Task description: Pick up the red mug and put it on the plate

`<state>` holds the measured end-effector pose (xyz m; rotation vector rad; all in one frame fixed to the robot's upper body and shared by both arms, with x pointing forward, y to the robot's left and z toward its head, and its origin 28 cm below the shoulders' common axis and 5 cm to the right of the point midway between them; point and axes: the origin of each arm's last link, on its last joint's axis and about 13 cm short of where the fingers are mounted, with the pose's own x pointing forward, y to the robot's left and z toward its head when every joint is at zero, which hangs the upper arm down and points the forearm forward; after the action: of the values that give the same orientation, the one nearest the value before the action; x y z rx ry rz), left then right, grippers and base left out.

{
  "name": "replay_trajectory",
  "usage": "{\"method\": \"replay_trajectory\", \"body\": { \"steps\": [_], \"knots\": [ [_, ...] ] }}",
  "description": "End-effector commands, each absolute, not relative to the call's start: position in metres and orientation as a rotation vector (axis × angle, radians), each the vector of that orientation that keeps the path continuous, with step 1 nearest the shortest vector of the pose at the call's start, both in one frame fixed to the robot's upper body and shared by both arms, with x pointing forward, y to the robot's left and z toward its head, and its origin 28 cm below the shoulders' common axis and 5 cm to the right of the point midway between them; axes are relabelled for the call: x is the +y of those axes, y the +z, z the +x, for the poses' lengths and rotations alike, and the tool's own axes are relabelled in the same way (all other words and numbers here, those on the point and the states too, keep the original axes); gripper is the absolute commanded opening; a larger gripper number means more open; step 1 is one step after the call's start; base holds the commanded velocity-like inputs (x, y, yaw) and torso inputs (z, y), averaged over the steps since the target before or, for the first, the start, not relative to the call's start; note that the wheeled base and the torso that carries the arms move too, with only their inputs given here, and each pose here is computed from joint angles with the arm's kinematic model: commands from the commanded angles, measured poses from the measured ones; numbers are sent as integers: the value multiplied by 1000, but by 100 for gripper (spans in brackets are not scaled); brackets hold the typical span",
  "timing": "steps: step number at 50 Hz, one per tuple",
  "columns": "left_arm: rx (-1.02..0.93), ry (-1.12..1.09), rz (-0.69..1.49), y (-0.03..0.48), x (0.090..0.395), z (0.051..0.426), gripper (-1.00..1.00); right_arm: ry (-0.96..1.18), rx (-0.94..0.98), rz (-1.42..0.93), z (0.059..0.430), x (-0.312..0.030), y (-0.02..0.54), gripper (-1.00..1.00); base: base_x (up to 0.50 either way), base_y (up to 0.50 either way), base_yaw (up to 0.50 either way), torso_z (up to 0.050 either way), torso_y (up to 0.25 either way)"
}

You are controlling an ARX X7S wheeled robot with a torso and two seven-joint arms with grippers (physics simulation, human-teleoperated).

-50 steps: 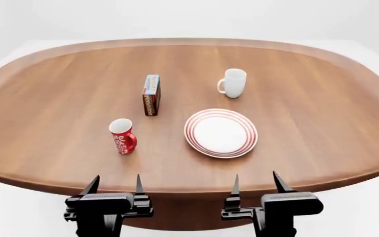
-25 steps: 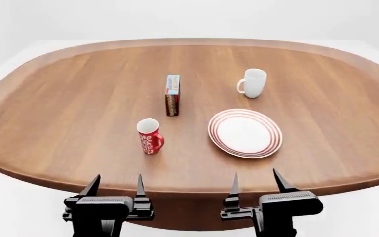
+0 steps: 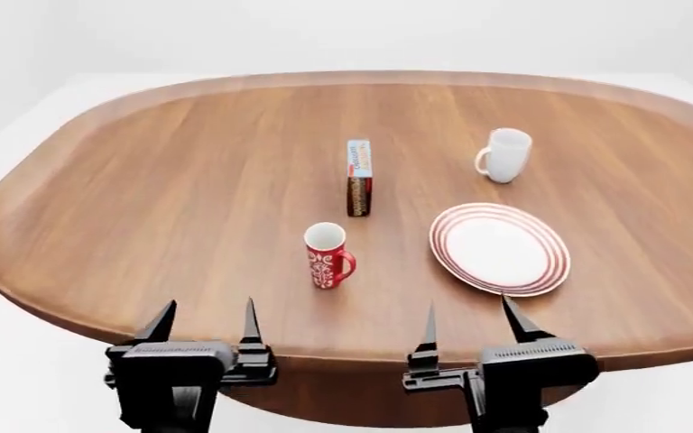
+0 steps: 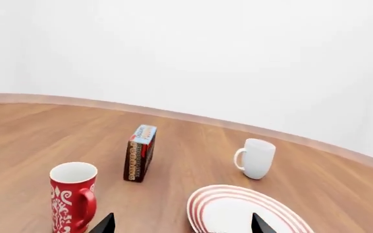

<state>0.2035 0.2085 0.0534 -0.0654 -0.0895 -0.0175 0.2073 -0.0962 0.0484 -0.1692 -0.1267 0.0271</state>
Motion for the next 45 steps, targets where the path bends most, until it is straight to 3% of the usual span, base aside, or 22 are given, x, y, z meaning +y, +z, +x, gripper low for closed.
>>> {"method": "replay_trajectory", "body": {
  "steps": [1, 30, 37, 45],
  "knots": [
    [-119, -79, -80, 69, 205, 201, 100, 40, -147, -151, 208, -96, 58, 100, 500, 23, 0, 0, 0],
    [-156, -29, -98, 78, 214, 207, 100, -13, -145, -123, 203, -104, 52, 100, 497, 25, 0, 0, 0],
    [-162, -13, -109, 82, 217, 209, 100, 6, -121, -138, 203, -104, 51, 100, 32, 0, 0, 0, 0],
    [-202, 105, -172, 99, 233, 222, 100, 170, -39, -135, 185, -114, 53, 100, 0, 0, 0, 0, 0]
  ]
}}
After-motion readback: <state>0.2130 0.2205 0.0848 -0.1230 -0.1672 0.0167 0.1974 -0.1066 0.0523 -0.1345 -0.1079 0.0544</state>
